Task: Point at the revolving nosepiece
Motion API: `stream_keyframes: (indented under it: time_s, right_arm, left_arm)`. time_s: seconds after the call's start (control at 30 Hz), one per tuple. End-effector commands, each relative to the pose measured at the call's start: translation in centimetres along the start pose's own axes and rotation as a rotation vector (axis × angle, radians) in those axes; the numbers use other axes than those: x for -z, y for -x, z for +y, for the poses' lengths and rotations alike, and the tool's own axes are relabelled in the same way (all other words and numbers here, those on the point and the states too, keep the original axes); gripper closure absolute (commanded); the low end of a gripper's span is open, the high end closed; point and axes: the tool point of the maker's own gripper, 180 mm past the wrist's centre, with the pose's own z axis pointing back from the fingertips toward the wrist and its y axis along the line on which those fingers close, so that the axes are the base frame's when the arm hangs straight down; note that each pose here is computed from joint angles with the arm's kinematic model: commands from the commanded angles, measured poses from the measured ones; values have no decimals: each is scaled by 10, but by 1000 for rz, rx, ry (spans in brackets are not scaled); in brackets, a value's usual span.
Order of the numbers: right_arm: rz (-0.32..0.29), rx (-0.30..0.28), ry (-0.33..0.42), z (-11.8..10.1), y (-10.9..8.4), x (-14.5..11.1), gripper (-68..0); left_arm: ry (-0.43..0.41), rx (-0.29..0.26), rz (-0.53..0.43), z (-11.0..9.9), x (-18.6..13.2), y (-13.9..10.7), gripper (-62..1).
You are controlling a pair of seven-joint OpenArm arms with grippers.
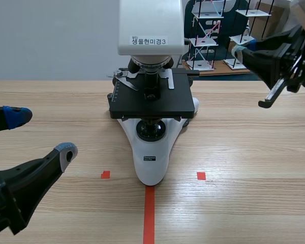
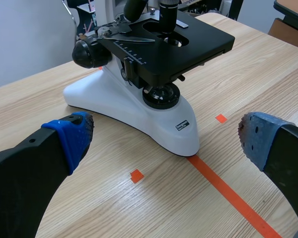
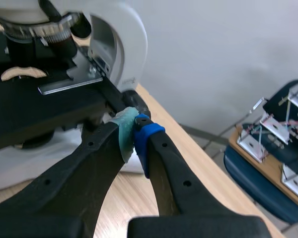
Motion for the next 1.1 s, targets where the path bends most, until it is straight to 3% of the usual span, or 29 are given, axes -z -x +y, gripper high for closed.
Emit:
stream_keyframes:
  time_s: [0.0,0.4,1.07]
  right_arm:
    - [-39,-21,-2,-5,-14,4,1]
    - [-56,-57,-133,13,-21,35,1]
    - [-65,-55,-154,19,-21,47,0]
  left_arm:
    - [-3,-12,-32,-2,1,-7,-615]
    - [-3,-12,-32,-2,1,-7,-615]
    - [-3,-11,-32,-1,1,-7,-615]
